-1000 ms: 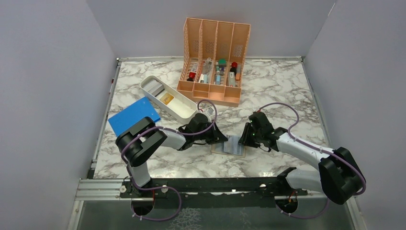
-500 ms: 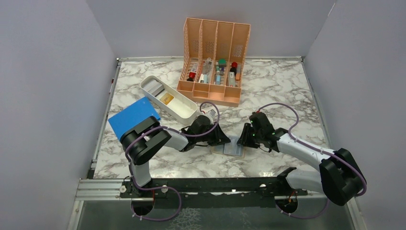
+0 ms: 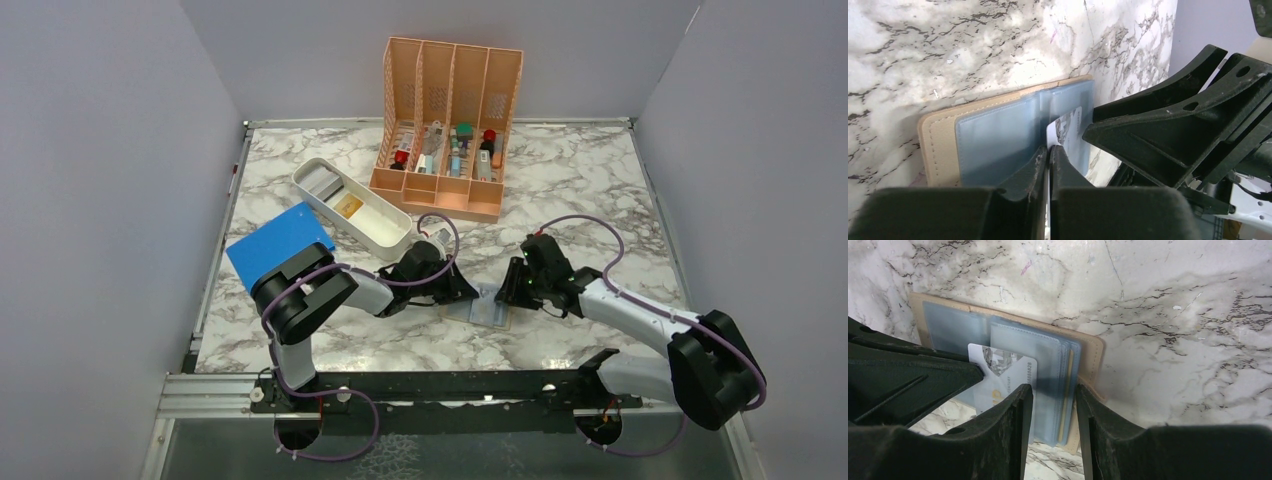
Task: Put the credit cards into the card holder
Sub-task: Insert the credit card into the card holder.
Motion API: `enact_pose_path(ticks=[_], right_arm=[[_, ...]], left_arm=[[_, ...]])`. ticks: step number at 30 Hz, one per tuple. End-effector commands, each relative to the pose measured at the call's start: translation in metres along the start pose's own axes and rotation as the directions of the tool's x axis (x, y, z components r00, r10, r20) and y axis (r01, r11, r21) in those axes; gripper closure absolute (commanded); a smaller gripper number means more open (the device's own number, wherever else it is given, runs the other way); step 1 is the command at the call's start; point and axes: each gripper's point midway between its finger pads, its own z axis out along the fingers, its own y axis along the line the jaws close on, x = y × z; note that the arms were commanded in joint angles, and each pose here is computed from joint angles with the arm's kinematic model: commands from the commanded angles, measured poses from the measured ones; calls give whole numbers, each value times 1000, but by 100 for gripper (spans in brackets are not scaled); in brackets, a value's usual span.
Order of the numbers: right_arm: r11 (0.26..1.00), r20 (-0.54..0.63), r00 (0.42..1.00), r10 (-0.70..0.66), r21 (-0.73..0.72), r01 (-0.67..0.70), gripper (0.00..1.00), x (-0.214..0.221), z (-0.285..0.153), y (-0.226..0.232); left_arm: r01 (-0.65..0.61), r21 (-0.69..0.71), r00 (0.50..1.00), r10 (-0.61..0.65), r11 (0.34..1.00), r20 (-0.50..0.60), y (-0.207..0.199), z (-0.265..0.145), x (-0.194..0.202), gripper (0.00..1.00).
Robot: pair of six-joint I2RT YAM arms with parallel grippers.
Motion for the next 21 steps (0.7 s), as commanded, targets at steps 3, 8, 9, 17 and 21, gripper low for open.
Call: enact_pose_path(ticks=[3,8,9,17,21], right_arm=[[1000,-33,999,-14,11,14,57,11,-4,-6],[1000,-28,1000,-14,11,15,57,10,-6,-6],[1000,-28,1000,-15,10,15,57,10,-6,-6],[1000,-31,999,-13,6,13,57,13,-6,-7],[1000,-31,999,-13,6,13,57,12,-7,-7]], left_arm=[[-22,-10,999,22,1000,31,0,3,-5,100],[-24,-45,997,27,999,67,8,5,-11,100],[-22,-50,997,25,999,72,10,5,-11,100],[-34,-47,994,38,998,98,4,6,-17,100],[-40,-32,997,42,999,65,-1,13,-8,99]])
